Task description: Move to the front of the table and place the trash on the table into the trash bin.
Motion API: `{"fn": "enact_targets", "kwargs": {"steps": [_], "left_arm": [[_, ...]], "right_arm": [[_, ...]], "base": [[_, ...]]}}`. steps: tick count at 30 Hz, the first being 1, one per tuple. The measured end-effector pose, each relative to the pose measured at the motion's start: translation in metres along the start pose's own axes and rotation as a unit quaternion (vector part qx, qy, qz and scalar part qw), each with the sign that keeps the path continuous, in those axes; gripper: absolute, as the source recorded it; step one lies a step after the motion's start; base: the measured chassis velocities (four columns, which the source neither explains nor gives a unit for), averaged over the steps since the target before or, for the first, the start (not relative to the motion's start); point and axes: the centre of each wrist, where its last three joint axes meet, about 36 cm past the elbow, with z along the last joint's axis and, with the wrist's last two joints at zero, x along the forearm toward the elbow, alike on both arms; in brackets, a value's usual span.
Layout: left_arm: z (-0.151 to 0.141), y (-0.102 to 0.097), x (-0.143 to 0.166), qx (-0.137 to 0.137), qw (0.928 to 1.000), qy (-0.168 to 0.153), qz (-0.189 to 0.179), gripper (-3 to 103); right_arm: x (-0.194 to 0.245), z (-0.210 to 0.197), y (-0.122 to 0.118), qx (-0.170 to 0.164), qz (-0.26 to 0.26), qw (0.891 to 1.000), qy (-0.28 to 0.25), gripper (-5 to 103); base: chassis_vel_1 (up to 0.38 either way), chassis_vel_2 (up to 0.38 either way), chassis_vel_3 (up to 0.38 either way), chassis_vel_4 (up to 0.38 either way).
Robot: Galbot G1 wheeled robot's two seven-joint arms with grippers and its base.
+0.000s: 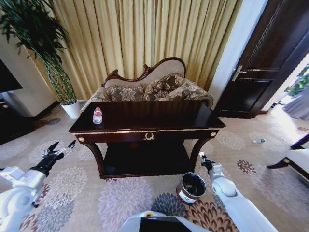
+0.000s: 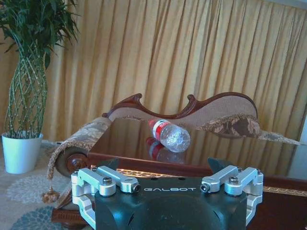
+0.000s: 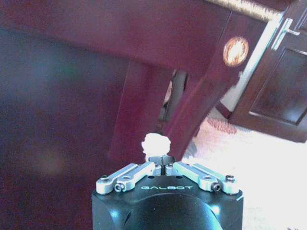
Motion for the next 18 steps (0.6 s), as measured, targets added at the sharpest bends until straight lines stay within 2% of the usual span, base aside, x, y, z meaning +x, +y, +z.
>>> {"fn": "enact_targets", "kwargs": {"steps": [4,8,14,15,16,18], "left_arm": [[0.000,0.001,-0.001,0.000,1.0000,0.000,0.001,100],[0.000,0.001,-0.001,-0.001,1.0000,-0.002,0.003,100],[-0.006,0.000,-0.003,-0.003,0.9999,-0.008,0.008,100],[-0.007,0.000,-0.003,-0.003,0.9999,-0.009,0.009,100],[-0.007,0.000,-0.003,-0.003,0.9999,-0.009,0.009,100],[-0.008,0.001,-0.003,-0.003,0.9999,-0.010,0.010,100]], "right_arm": [[0.001,0.027,-0.001,0.005,0.002,1.000,0.018,0],[0.010,0.072,0.003,0.013,0.000,0.999,0.047,0],[0.017,0.101,0.003,0.026,-0.005,0.997,0.071,-2],[0.017,0.105,0.003,0.027,-0.004,0.997,0.074,3],[0.017,0.105,0.003,0.027,-0.004,0.997,0.074,3],[0.017,0.106,0.003,0.026,-0.002,0.997,0.075,14]], "base": [[0.000,0.000,0.000,0.000],[0.000,0.000,0.000,0.000],[0.000,0.000,0.000,0.000],[0.000,0.000,0.000,0.000],[0.000,0.000,0.000,0.000],[0.000,0.000,0.000,0.000]]}}
